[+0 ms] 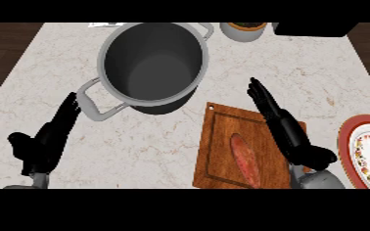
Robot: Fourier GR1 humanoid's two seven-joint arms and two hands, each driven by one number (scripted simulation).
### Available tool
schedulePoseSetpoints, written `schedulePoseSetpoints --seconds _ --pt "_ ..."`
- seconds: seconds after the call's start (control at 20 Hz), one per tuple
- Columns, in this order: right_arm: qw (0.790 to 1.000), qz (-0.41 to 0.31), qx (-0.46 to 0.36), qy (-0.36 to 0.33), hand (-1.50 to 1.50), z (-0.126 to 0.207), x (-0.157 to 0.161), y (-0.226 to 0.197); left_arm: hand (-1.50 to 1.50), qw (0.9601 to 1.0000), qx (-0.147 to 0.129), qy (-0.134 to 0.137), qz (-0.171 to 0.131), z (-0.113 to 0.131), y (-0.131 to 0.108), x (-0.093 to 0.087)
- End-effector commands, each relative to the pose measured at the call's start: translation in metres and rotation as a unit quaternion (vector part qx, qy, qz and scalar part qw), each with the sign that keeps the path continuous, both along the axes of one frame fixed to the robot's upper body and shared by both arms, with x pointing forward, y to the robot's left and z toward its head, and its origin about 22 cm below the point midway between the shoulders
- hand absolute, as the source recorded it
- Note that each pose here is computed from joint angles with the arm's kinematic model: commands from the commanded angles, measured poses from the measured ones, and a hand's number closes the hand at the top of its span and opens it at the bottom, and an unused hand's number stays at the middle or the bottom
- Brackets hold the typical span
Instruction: Pick the sweet potato from the cutting board and place it in the pot
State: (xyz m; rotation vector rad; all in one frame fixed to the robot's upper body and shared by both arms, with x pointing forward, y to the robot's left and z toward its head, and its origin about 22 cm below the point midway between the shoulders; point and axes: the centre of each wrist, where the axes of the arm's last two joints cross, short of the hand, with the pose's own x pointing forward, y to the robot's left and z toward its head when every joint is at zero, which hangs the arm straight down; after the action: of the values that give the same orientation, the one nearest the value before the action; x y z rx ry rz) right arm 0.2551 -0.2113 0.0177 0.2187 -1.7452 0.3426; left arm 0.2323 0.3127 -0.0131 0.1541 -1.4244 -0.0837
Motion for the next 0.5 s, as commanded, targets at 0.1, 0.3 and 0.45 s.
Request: schedulePoseSetpoints --seconds 0.1,0.3,0.45 --pt "0.997 -0.045 -0.068 -0.014 -1.50 0.002 0.031 -0.026 0.00 0.9967 -0.052 0.014 -0.061 0.005 -0.045 -0.007" --pt "0.920 -0.157 -0.358 0.038 -1.50 0.008 0.021 -0.118 0.00 0.9894 -0.095 0.026 -0.107 0.012 -0.064 0.006" --pt "0.890 -0.219 -0.383 0.112 -1.50 -0.024 0.023 -0.095 0.00 0.9816 -0.119 0.036 -0.145 0.022 -0.084 0.017"
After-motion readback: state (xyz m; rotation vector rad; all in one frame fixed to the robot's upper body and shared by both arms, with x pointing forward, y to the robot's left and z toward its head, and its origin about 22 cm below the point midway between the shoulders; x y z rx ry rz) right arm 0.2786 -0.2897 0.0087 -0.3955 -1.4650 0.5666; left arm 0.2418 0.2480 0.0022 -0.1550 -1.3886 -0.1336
